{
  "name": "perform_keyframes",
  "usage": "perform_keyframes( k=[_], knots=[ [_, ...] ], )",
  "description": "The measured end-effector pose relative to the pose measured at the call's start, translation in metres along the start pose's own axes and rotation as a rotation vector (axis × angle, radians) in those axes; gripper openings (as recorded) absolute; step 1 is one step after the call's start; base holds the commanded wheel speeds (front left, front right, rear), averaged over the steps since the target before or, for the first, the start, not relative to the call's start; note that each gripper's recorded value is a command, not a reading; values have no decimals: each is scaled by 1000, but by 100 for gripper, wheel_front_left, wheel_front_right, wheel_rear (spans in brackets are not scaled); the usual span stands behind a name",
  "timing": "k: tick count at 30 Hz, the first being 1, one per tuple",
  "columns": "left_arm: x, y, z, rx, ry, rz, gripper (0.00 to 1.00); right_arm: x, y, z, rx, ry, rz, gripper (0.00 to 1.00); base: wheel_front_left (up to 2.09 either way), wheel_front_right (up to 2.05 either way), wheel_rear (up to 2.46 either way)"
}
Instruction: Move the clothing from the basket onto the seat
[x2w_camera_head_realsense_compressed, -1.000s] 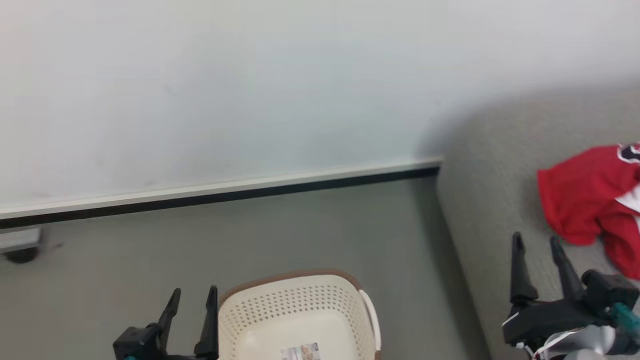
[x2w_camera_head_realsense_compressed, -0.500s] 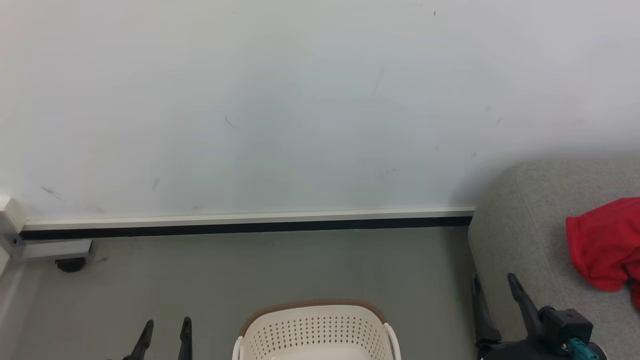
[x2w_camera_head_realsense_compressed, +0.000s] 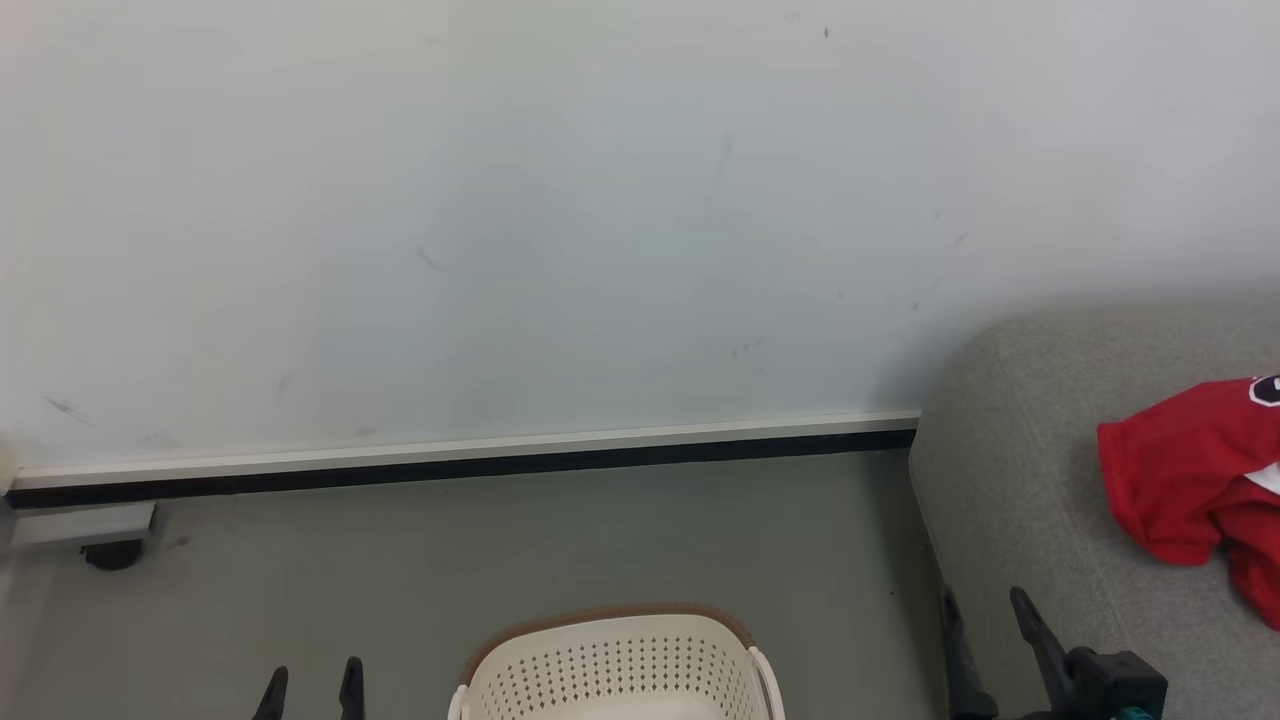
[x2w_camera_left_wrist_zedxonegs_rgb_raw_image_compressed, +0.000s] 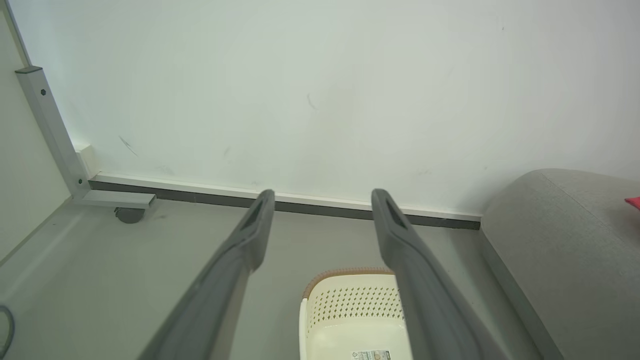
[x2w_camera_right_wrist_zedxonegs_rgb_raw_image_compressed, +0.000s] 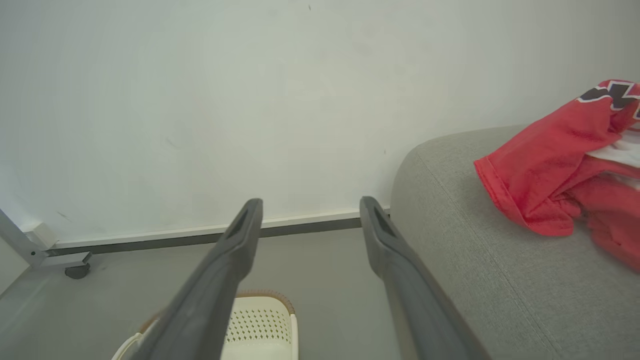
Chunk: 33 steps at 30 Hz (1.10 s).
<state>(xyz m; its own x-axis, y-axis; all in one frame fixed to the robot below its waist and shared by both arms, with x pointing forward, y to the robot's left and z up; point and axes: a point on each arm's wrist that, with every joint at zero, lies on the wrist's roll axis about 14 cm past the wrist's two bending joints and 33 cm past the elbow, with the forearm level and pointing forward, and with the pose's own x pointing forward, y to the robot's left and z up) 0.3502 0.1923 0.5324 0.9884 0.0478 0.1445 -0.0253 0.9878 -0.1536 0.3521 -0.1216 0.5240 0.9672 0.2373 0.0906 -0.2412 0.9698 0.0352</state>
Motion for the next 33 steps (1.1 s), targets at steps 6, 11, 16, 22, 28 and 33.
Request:
perform_keyframes(
  k=[6, 11, 16, 22, 28, 33],
  knots=[
    [0, 4, -5, 9, 14, 2, 100, 4, -7, -16, -4, 32, -14, 100, 0, 0, 0],
    [0, 3, -8, 15, 24, -13, 100, 15, -9, -27, -6, 61, -12, 100, 0, 0, 0],
    [2, 4, -9, 17, 26, -18, 100, 26, -11, -28, -8, 71, -11, 100, 0, 0, 0],
    [4, 4, -10, 21, 29, -15, 100, 33, -13, -26, -4, 66, -15, 100, 0, 0, 0],
    [5, 3, -9, 19, 26, -19, 100, 38, -13, -18, -12, 44, 2, 100, 0, 0, 0],
    [7, 4, -10, 27, 26, -15, 100, 39, -8, -18, -29, 48, 39, 100, 0, 0, 0]
  ],
)
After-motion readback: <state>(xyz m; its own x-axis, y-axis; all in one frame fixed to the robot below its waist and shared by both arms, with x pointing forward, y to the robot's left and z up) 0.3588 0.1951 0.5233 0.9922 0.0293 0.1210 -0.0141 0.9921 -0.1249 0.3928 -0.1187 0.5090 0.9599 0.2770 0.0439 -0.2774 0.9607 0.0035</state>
